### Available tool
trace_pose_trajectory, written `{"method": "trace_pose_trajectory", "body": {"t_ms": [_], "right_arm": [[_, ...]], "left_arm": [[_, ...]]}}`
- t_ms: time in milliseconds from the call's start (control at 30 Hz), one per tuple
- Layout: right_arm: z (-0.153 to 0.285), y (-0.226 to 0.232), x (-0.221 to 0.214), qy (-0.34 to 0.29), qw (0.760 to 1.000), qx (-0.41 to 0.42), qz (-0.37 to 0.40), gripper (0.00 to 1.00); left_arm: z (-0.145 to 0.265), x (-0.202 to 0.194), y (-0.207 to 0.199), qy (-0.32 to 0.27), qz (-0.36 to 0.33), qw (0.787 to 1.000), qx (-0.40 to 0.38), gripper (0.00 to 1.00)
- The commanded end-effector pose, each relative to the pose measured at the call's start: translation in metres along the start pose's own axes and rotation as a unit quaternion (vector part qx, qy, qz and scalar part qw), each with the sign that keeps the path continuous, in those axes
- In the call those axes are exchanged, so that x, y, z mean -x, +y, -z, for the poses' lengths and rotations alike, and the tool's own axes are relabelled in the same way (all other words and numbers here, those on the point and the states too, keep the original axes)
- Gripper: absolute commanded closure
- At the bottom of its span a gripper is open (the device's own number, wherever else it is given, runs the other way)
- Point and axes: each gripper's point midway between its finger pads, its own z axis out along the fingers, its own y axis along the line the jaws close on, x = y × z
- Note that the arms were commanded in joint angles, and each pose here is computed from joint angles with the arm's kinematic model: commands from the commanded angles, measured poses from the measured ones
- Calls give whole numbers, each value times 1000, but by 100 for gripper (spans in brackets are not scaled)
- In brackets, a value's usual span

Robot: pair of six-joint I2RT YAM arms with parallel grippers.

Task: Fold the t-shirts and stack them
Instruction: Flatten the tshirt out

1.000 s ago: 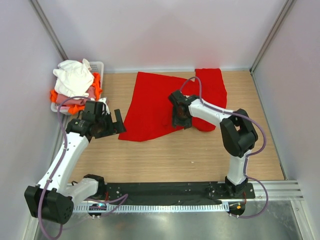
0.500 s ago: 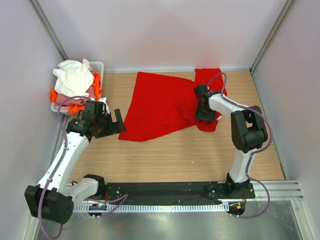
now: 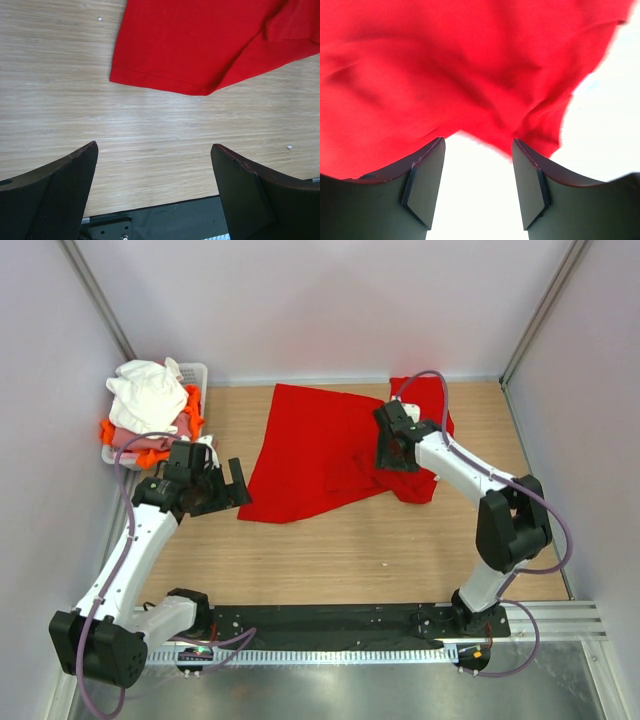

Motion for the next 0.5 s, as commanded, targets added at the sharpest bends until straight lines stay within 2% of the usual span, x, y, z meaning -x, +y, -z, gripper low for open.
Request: {"method": "trace_pose_trajectory", "body": {"t_ms": [0, 33, 133, 467], "right_arm": [[36, 34, 5, -41, 998, 55, 14, 40], [36, 48, 1, -33, 996, 86, 12, 41], [24, 66, -15, -13, 994, 103, 14, 46], [-18, 80, -23, 3, 996, 77, 36, 48]], "left_arm": [[-1, 7, -1, -14, 5, 1000, -2, 6], [-1, 7, -1, -14, 5, 1000, -3, 6], [-1, 7, 0, -15, 5, 1000, 0, 6], [0, 7, 1, -17, 5, 1000, 2, 7]]}}
